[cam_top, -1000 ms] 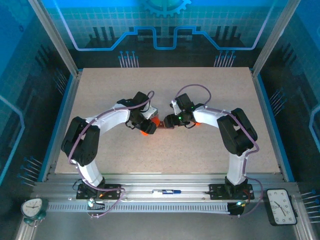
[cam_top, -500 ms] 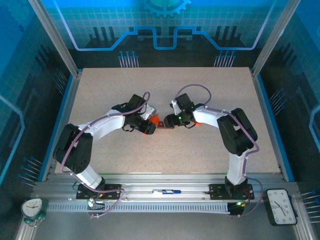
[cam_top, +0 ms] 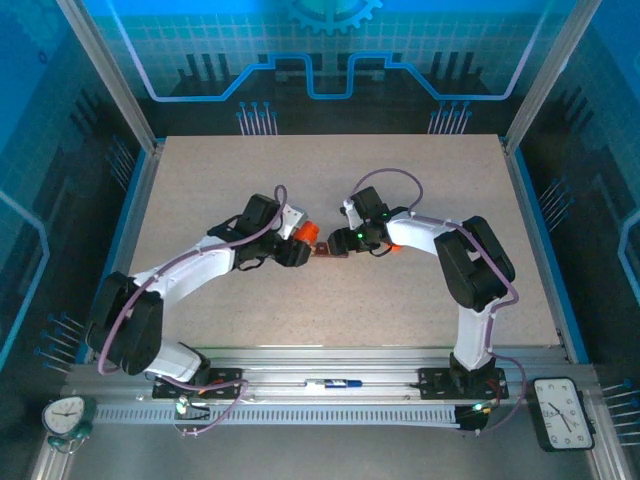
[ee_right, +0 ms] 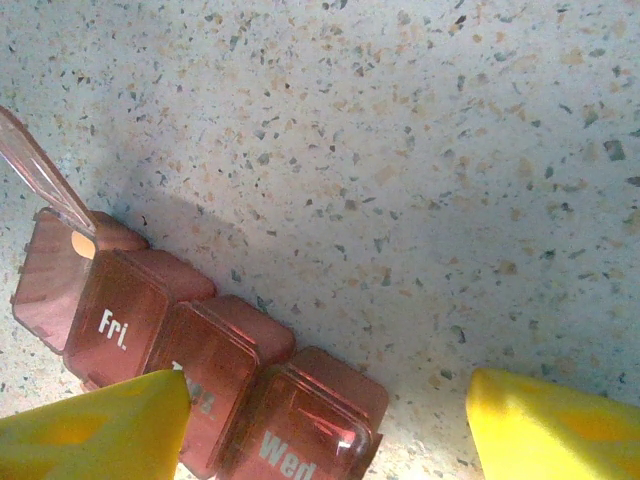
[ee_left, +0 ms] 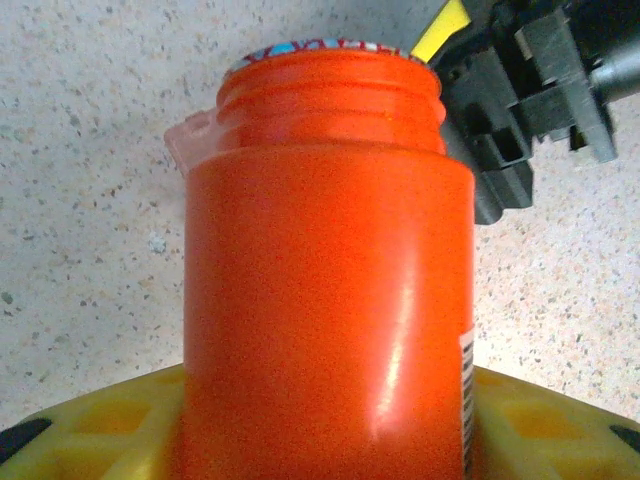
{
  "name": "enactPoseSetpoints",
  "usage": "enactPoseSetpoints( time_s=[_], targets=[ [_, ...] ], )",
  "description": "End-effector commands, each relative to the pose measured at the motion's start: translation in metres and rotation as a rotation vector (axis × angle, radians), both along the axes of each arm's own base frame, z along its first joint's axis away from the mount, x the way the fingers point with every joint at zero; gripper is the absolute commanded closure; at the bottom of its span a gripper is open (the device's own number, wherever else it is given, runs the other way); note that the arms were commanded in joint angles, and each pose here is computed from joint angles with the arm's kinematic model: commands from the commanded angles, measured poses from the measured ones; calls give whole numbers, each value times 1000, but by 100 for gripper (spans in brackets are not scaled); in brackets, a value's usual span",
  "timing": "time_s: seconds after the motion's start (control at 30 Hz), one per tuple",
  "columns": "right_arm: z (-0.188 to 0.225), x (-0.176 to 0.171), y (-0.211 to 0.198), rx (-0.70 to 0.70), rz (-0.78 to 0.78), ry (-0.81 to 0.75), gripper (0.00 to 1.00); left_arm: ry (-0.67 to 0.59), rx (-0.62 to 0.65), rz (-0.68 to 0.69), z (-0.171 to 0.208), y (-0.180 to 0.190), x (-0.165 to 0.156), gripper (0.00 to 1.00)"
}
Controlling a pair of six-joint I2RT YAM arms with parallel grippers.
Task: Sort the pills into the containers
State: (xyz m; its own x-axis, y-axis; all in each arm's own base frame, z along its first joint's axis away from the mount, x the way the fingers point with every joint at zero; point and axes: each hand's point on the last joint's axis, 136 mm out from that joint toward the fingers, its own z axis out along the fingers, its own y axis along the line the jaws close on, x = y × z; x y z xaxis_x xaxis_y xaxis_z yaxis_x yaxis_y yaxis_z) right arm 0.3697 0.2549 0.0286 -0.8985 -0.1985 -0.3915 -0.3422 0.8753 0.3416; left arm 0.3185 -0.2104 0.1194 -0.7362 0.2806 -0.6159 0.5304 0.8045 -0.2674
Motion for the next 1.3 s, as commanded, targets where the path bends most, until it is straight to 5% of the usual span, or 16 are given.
enactPoseSetpoints(
  time_s=[0.0,0.33,0.6,0.93,1.27],
  targets=[
    [18,-2,0,41,-14,24,25,-122,-104,1,33,-9,6,84],
    [83,18,-12,130,-78,-58,24,-379,-269,6,98,-16,17,83],
    [109,23,-56,73,-157,-91,24,-547,-365,-47,143,-32,31,80],
    [79,17,-133,-170,-275,17,23,-664,-466,-119,191,-53,46,78],
    [33,11,-152,-330,-273,133,23,-714,-486,-156,210,-59,46,78]
  ],
)
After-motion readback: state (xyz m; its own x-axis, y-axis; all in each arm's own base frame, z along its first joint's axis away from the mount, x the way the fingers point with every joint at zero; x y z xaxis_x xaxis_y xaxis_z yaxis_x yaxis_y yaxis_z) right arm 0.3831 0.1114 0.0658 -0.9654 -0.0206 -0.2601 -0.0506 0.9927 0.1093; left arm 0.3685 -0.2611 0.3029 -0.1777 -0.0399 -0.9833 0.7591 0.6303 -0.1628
